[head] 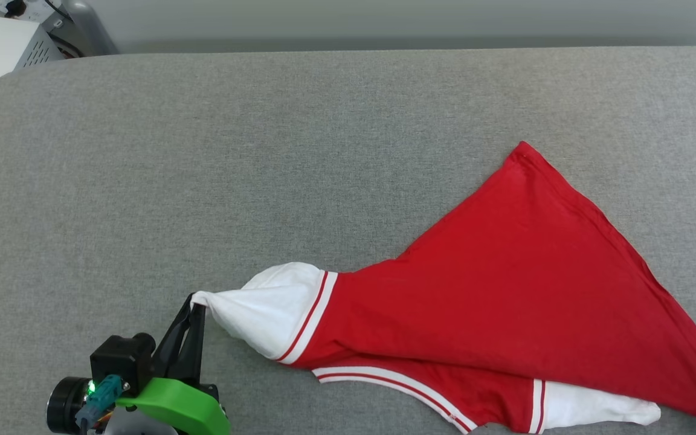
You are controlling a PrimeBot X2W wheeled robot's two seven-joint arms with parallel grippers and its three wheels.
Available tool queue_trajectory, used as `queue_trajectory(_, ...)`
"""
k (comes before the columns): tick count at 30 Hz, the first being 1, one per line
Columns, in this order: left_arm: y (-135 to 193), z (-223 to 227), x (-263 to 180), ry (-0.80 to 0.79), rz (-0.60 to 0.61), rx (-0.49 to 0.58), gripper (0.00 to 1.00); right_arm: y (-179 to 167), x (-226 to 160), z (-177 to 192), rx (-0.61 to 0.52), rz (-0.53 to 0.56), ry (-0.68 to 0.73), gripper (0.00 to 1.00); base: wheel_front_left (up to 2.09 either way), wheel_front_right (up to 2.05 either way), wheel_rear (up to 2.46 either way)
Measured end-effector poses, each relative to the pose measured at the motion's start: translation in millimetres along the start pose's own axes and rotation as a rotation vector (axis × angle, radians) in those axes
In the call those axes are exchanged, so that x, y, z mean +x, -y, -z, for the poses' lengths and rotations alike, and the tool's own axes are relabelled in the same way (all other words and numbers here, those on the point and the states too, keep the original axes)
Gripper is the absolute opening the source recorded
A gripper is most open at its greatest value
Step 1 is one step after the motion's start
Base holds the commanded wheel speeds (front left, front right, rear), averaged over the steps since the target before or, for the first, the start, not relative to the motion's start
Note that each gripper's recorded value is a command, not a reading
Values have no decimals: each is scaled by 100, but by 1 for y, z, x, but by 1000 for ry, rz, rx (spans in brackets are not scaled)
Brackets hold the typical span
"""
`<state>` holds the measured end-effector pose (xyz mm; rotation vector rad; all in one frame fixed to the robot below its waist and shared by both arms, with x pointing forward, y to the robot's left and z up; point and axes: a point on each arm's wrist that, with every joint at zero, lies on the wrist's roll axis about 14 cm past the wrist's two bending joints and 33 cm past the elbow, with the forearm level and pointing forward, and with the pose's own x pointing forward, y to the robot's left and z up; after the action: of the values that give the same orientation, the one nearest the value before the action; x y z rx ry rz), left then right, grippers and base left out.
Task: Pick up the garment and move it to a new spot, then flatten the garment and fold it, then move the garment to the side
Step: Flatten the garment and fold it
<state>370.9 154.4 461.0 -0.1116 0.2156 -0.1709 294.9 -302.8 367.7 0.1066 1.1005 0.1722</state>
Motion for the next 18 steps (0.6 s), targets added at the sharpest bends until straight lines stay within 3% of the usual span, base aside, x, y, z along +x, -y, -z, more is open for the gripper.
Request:
queue_trajectory(2, -1, 2, 1, -7, -2, -1, 0, -6, 9, 20, 33, -9, -32, 0, 0, 0, 0)
queue_trajectory(5, -3, 7, 0, -20, -9, -1, 0, -4, 14, 21, 48, 4, -31, 0, 0, 0, 0)
queue_trajectory(6, -3, 7, -1, -23, -11, 0, 0, -3, 15, 19, 60, 6, -22, 44, 0, 0, 0)
queue_trajectory(7, -3, 7, -1, -23, -12, 0, 0, -3, 15, 17, 67, 7, -12, 100, 0, 0, 0)
queue_trajectory(12, -2, 2, -3, -4, -11, 0, 0, 0, 3, -22, 54, 21, 146, 100, 0, 0, 0)
queue_trajectory(18, -3, -2, -6, 10, -19, -4, 0, -9, -31, -122, -89, 17, 412, 100, 0, 0, 0)
